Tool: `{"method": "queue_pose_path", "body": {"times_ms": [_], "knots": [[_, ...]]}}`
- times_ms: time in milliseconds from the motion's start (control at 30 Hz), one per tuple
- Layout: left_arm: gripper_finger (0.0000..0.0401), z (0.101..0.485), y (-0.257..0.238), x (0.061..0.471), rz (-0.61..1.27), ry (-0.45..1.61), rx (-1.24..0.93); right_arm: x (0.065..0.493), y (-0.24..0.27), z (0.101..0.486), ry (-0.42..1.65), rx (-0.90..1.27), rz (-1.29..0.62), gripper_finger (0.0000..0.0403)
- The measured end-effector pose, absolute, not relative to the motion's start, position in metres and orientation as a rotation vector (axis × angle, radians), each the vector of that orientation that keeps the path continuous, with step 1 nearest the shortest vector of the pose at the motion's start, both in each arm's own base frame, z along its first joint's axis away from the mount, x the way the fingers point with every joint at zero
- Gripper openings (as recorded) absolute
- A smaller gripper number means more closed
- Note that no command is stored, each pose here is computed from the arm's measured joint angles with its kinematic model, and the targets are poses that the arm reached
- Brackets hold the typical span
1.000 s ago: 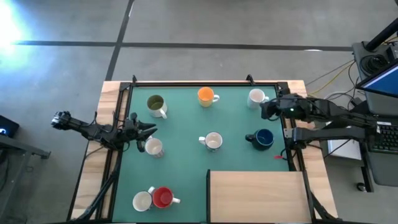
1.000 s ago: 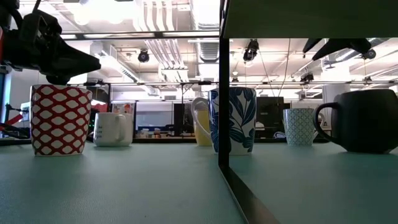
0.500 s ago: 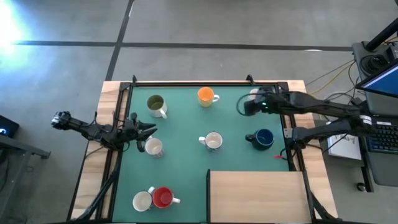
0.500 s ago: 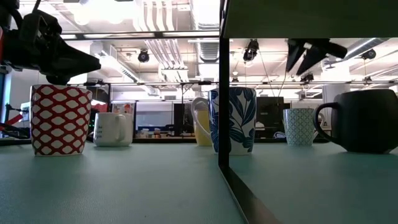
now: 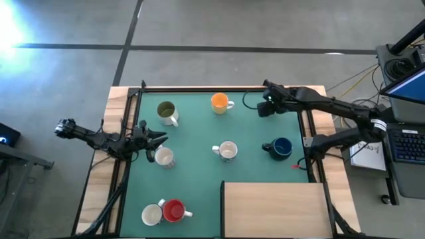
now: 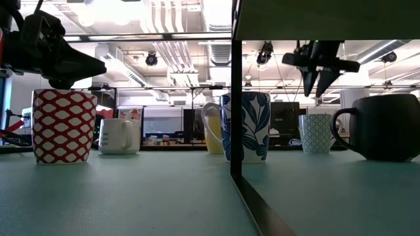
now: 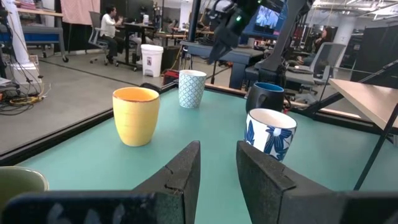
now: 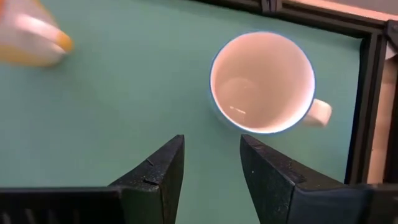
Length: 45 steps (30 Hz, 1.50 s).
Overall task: Place coffee mugs
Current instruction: Put the light blue patterned mug on the shelf
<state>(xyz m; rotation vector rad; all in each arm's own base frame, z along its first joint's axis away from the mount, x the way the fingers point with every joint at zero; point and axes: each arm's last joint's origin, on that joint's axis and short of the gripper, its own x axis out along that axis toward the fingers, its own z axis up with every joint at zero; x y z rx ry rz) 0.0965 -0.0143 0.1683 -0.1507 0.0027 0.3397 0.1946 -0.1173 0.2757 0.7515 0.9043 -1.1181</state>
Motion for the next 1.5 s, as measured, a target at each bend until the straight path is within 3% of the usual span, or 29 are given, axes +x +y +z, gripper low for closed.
{"method": "queue_pose_path", "body": {"times_ms": [567, 833, 1033, 1333, 1500], "knots": [[0.0087, 0.168, -0.014, 0.097, 0.34, 0.003, -0.151, 0.214, -0.168, 0.221, 1.148, 0.722, -1.07, 0.0144], [0.0087, 0.168, -0.014, 0.097, 0.34, 0.003, -0.151, 0.218, -0.173, 0.205, 1.243, 0.687, -1.026, 0.0094], [0.0087, 0.168, -0.014, 0.097, 0.34, 0.003, -0.151, 0.218, -0.172, 0.205, 1.27, 0.654, -0.984, 0.002], [0.0087, 0.168, -0.014, 0.097, 0.34, 0.003, -0.15, 0.214, -0.162, 0.223, 1.253, 0.631, -0.697, 0.0016], [0.0087, 0.168, -0.014, 0.097, 0.34, 0.003, -0.15, 0.203, -0.15, 0.246, 1.171, 0.64, -0.642, 0.0015]]}}
